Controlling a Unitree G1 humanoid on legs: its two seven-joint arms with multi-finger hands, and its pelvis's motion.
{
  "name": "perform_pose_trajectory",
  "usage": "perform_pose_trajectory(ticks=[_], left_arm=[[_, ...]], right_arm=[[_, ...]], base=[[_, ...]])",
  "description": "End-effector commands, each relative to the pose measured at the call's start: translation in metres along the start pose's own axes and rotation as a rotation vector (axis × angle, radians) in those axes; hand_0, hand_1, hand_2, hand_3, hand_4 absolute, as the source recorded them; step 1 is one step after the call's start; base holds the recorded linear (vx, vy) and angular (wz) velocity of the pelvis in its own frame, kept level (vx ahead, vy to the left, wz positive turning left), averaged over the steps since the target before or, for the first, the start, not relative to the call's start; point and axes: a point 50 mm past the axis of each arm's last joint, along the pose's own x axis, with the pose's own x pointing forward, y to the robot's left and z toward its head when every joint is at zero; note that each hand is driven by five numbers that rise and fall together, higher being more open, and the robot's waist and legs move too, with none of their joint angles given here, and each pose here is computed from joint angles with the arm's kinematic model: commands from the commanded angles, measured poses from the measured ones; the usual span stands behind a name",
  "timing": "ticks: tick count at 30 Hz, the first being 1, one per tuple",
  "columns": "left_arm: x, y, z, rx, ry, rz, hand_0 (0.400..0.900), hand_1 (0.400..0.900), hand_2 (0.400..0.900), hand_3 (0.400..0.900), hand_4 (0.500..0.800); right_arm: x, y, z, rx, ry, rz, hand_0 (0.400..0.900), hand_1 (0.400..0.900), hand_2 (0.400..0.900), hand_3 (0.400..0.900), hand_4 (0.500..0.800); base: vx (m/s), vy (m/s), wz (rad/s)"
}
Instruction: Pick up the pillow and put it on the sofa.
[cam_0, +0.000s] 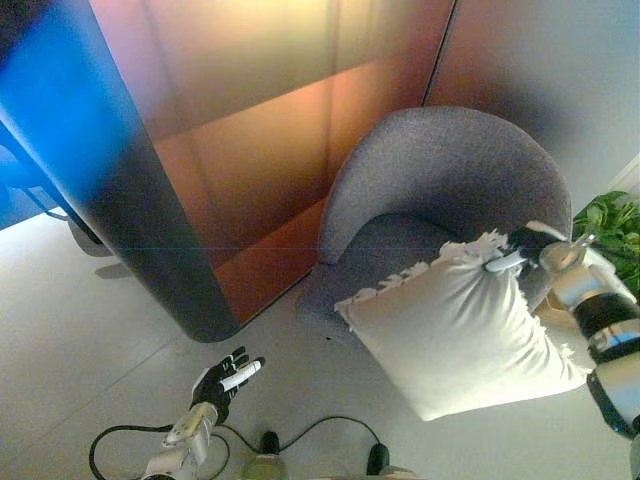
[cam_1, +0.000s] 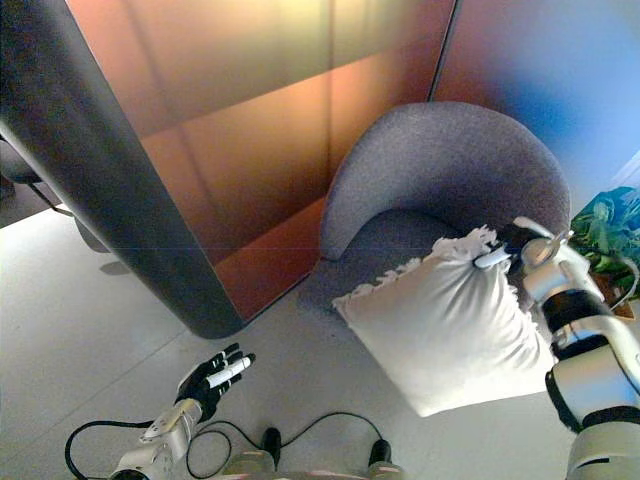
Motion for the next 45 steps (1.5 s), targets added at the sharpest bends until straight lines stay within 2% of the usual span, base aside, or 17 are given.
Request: perform_pose_trajectory(ticks=[1, 6, 13, 18, 21, 22, 23, 24, 34, 45], left_arm=[[0.002, -0.002, 0.014, 0.091, -0.081, -0.042, 0.9, 0.9, 0.9, 0.9, 0.8], [-0.002, 0.002, 0.01, 0.1, -0.076, -0.05, 0.9, 0.9, 0.9, 0.9, 0.8], [-0.005, -0.004, 0.019, 0.124, -0.108, -0.119, 0.9, 0.9, 0.9, 0.9, 0.8], [0.007, -0.025, 0.075, 0.129, -0.291, -0.209, 0.9, 0.9, 0.9, 0.9, 0.8], [0.007, -0.041, 0.106, 0.109, -0.407, -0.245, 0.9, 0.9, 0.9, 0.9, 0.8], [0.006, -0.044, 0.111, 0.1, -0.43, -0.25, 0.9, 0.9, 0.9, 0.9, 0.8], [0.005, -0.046, 0.113, 0.096, -0.44, -0.253, 0.9, 0.9, 0.9, 0.9, 0.8], [0.003, -0.049, 0.116, 0.091, -0.456, -0.257, 0.9, 0.9, 0.9, 0.9, 0.8], [0.0, -0.049, 0.123, 0.075, -0.472, -0.262, 0.9, 0.9, 0.9, 0.9, 0.8], [-0.001, -0.04, 0.112, 0.085, -0.429, -0.241, 0.9, 0.9, 0.9, 0.9, 0.8]], right_arm=[[-0.05, -0.132, 0.021, -0.05, -0.056, -0.402, 0.4, 0.4, 0.4, 0.4, 0.5], [-0.058, -0.147, 0.014, -0.038, -0.004, -0.409, 0.4, 0.4, 0.4, 0.4, 0.5], [-0.041, -0.122, 0.004, -0.028, 0.052, -0.384, 0.4, 0.4, 0.4, 0.4, 0.5], [-0.04, -0.124, 0.019, 0.053, 0.064, -0.53, 0.4, 0.4, 0.4, 0.4, 0.5], [-0.049, -0.137, 0.029, 0.105, 0.049, -0.626, 0.4, 0.4, 0.4, 0.4, 0.5], [-0.051, -0.141, 0.032, 0.11, 0.043, -0.647, 0.529, 0.529, 0.529, 0.529, 0.578], [-0.053, -0.143, 0.033, 0.107, 0.042, -0.654, 0.802, 0.802, 0.802, 0.802, 0.741], [-0.054, -0.144, 0.035, 0.099, 0.044, -0.67, 0.9, 0.9, 0.9, 0.9, 0.8], [-0.053, -0.143, 0.029, 0.036, 0.11, -0.691, 0.9, 0.9, 0.9, 0.9, 0.8], [-0.058, -0.147, 0.01, 0.021, 0.164, -0.866, 0.9, 0.9, 0.9, 0.9, 0.8]], base=[[0.056, -0.006, 0.03], [0.088, -0.018, 0.04], [0.07, -0.042, 0.1], [-0.364, -0.112, 0.1], [-0.332, -0.055, 0.0], [-0.168, -0.003, -0.02], [-0.108, 0.024, -0.03], [-0.057, 0.037, -0.03], [0.009, 0.022, -0.01], [0.038, -0.002, 0.0]])
